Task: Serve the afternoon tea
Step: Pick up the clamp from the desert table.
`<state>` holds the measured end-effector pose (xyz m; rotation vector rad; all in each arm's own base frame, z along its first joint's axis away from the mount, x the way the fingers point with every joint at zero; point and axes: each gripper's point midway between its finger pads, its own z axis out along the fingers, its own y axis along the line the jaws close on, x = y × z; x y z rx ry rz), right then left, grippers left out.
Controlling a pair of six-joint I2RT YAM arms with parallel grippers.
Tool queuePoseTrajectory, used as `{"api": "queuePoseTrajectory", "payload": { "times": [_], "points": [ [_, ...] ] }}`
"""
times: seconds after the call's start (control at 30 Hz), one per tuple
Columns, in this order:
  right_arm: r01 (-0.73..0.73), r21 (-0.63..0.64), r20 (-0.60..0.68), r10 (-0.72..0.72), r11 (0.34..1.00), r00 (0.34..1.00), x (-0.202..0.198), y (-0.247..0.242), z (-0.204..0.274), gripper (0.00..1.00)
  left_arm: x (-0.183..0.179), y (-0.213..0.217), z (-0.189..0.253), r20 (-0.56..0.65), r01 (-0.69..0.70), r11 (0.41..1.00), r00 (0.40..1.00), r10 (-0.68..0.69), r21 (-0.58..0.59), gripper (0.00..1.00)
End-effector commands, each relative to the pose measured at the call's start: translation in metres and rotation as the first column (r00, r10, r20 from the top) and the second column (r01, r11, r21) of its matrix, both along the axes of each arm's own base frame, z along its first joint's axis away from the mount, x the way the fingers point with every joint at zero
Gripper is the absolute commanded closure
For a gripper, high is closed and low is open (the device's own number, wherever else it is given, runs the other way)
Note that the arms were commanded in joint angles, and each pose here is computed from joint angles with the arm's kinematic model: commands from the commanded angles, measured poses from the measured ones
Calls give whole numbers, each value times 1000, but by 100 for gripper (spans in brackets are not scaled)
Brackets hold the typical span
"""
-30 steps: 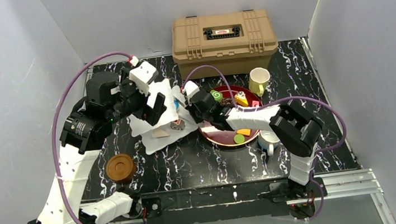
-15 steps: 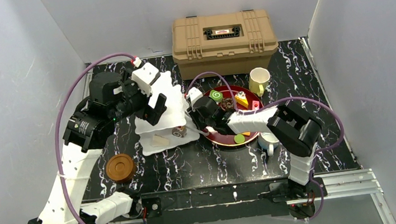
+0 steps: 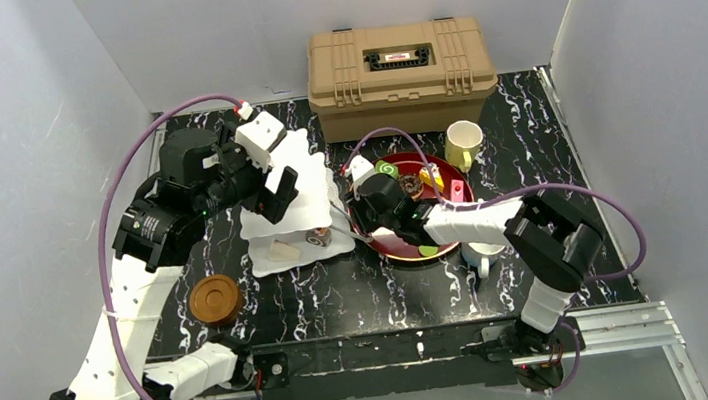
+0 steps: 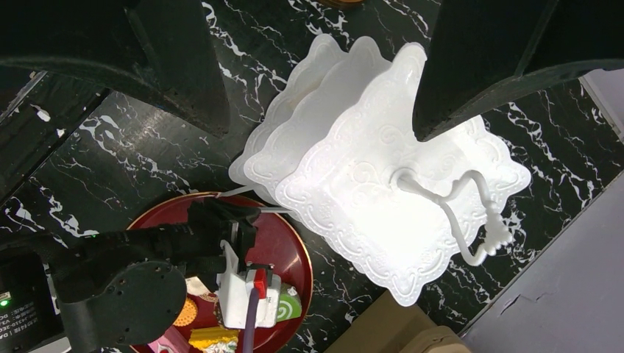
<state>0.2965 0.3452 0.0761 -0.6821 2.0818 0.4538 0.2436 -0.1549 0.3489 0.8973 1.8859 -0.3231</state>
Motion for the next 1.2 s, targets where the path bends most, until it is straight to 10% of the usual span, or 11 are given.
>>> {"api": "queuePoseTrajectory", "payload": {
  "times": [0.0, 0.77, 1.17],
  "points": [
    [-37, 39, -5, 37, 999, 999, -9, 3, 11, 62, -2, 2, 8, 25, -2, 1000, 1000, 2, -7, 8],
    [-56, 9, -8, 56, 998, 998, -9, 4, 13, 58, -4, 0, 13, 19, 6, 1000, 1000, -6, -24, 9],
    [-57, -33, -33, 56, 998, 998, -16, -7, -5, 97, -3, 0, 9, 18, 19, 1000, 1000, -19, -6, 9]
  ]
}}
